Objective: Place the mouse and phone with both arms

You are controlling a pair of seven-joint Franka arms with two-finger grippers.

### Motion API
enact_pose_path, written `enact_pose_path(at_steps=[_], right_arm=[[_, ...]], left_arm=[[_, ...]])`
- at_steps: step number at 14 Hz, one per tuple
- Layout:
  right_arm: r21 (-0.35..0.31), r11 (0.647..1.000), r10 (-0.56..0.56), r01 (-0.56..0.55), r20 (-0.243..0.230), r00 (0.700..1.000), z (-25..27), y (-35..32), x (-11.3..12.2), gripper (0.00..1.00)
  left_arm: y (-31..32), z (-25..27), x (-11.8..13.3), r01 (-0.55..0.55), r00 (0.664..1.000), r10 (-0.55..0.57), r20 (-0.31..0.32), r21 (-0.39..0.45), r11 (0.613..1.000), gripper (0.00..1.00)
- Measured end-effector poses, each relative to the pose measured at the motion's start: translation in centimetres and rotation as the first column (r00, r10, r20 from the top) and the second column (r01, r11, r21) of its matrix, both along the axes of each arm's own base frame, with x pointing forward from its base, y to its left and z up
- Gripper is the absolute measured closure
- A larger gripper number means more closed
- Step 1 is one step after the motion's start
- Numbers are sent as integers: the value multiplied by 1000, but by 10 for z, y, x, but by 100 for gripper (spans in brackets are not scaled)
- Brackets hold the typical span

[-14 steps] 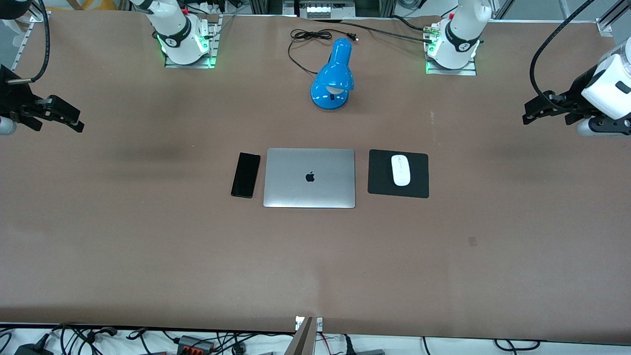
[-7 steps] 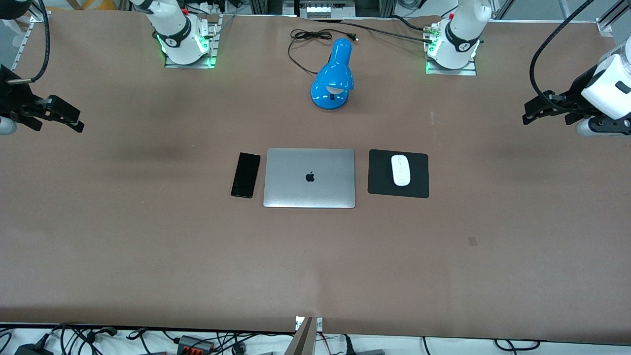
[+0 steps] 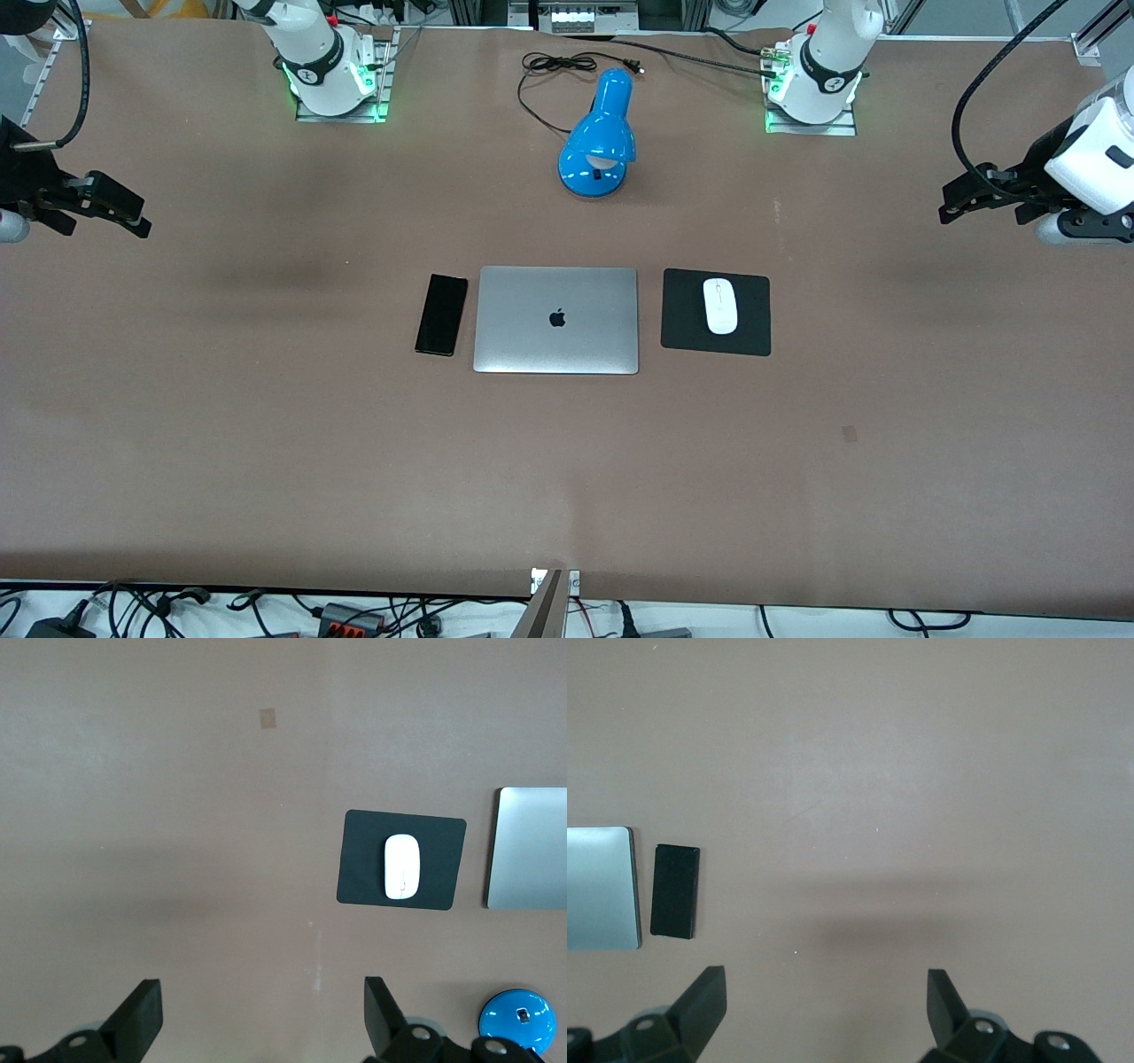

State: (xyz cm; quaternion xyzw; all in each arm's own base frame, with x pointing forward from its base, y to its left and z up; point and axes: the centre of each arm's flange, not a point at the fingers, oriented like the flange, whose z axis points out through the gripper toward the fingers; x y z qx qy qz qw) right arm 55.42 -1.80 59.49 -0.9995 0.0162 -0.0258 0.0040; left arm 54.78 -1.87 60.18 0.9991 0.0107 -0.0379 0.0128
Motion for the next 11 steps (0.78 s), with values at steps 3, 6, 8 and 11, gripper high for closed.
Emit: enact_pose_path(at_steps=[3, 6, 8, 11], right_arm=[[0, 1000, 0, 0, 0, 1000, 0, 0, 0, 0], [0, 1000, 0, 0, 0, 1000, 0, 0, 0, 0], [0, 1000, 0, 0, 0, 1000, 0, 0, 0, 0], [0, 1000, 0, 0, 1, 1000, 0, 0, 0, 0]], left_arm=[[-2, 0, 0, 3, 1000, -3, 0, 0, 1000, 0], [-2, -5, 2, 4, 1000, -4, -9, 0, 1000, 0], [-7, -13, 7, 13, 1000, -13, -22, 0, 1000, 0], [-22, -16, 15, 37, 999, -37, -23, -2, 999, 0]])
